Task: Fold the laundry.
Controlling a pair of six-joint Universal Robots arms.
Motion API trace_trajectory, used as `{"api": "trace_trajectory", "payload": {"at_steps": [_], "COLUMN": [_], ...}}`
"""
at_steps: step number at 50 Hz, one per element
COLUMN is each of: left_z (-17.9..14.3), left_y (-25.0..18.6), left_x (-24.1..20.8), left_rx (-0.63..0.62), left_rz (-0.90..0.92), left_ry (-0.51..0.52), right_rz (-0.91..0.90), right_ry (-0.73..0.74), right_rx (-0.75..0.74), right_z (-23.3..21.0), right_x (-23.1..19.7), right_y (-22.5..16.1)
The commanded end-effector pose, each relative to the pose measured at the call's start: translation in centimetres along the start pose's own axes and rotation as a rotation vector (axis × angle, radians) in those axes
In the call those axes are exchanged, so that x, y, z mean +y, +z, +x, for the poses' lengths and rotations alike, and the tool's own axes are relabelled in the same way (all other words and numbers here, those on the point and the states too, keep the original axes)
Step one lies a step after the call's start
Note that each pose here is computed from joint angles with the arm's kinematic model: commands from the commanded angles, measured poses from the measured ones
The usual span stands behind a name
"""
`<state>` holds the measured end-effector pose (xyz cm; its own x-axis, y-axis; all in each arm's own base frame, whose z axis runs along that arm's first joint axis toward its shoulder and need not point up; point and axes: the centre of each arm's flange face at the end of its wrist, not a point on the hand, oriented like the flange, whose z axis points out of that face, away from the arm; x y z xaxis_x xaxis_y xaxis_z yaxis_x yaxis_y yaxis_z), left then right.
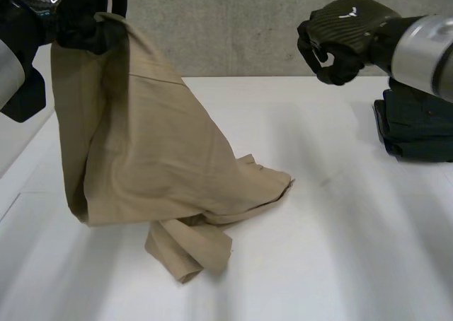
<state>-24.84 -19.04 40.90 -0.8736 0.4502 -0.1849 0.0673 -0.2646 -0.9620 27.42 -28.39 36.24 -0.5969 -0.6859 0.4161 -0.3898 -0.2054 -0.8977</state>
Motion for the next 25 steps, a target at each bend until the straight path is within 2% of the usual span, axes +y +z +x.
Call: {"api": "trace_trajectory", "payload": {"at_steps": [1, 8, 12, 20, 25], "left_z": [0.7, 2.8, 3.8, 4.1, 4.2], "left_y": [-0.5, -2.0, -3.0, -3.4, -3.2], "left_x": [-0.2, 0.0, 0.0, 0.7, 1.0], "left_rx": [0.027, 0.103, 0.141, 0.154, 0.156], "left_rz": [0.002, -0.008, -0.011, -0.031, -0.040], "left_ry": [-0.005, -0.015, -0.019, -0.018, -0.018], "right_rz": [-0.054, -0.112, -0.107, -0.134, -0.177], "right_ry": [0.033, 0.068, 0.079, 0.202, 0.222], "right_rx": [-0.037, -0.116, -0.244, -0.600, -0.702], "right_z": [-1.7, -2.5, -4.7, -10.8, -14.1], "right_x": [1.1, 5.1, 7.5, 10.2, 11.2], "right_y": [-1.4, 3.6, 6.9, 8.0, 8.0]}}
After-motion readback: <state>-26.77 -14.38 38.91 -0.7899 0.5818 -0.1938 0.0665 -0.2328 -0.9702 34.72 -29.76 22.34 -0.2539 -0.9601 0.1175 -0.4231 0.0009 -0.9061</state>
